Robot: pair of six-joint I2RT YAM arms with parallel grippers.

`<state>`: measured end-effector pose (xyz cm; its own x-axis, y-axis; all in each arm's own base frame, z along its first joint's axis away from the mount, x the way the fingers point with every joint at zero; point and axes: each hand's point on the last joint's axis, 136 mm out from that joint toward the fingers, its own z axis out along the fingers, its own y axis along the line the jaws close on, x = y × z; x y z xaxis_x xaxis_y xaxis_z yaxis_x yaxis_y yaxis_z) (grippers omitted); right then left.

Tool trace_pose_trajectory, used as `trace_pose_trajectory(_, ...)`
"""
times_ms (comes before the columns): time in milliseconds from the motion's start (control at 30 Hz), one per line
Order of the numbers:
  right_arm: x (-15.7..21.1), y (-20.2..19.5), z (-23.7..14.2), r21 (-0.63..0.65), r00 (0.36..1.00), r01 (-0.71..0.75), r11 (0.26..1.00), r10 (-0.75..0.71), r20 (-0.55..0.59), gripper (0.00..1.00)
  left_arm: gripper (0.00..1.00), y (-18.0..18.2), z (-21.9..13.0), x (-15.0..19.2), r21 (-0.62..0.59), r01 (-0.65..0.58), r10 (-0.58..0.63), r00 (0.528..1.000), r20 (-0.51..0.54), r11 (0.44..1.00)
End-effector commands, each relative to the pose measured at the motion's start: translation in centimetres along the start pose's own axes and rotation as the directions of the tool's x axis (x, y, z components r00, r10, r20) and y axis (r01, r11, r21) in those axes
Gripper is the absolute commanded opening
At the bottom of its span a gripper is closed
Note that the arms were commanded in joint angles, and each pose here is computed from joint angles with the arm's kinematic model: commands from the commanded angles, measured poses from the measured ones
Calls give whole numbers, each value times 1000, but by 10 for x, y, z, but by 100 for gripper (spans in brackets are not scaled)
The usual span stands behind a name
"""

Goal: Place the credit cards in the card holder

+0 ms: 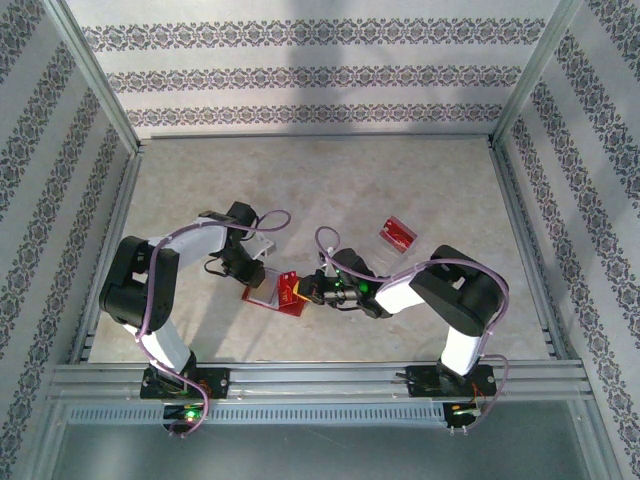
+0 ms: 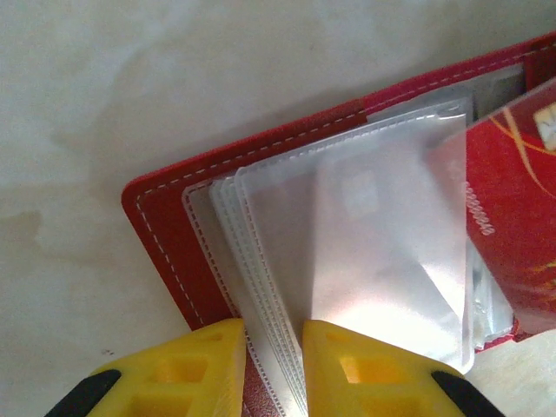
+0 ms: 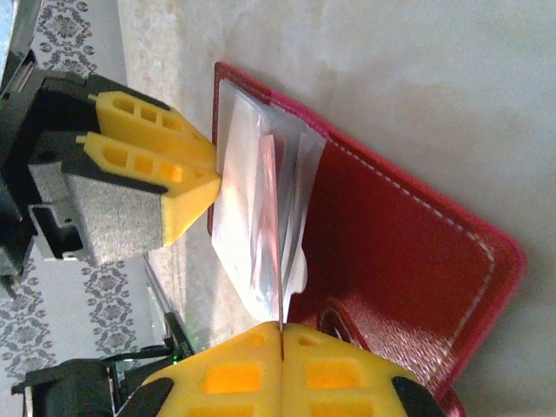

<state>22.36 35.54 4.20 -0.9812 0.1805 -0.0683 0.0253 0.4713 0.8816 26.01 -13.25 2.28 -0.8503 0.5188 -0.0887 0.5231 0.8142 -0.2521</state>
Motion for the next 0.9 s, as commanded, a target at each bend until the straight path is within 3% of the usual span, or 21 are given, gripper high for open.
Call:
trace_pose_trajectory(0,-16,2,5,-4,998,7,1000,-7,55,0,24,-14,6,13,37,3,0,998,-66,999)
trace_pose_trajectory(533,-31,-3,-1,8,992,-3,1000,2,128,0,25,-29,0,-1,86,76,-74,997,-25,993)
trace_pose_trajectory(867,-14,1,-4,-14,994,-14,1000,16,105,0,25,-10,-6,-5,-44,15,-15,1000,-2,999)
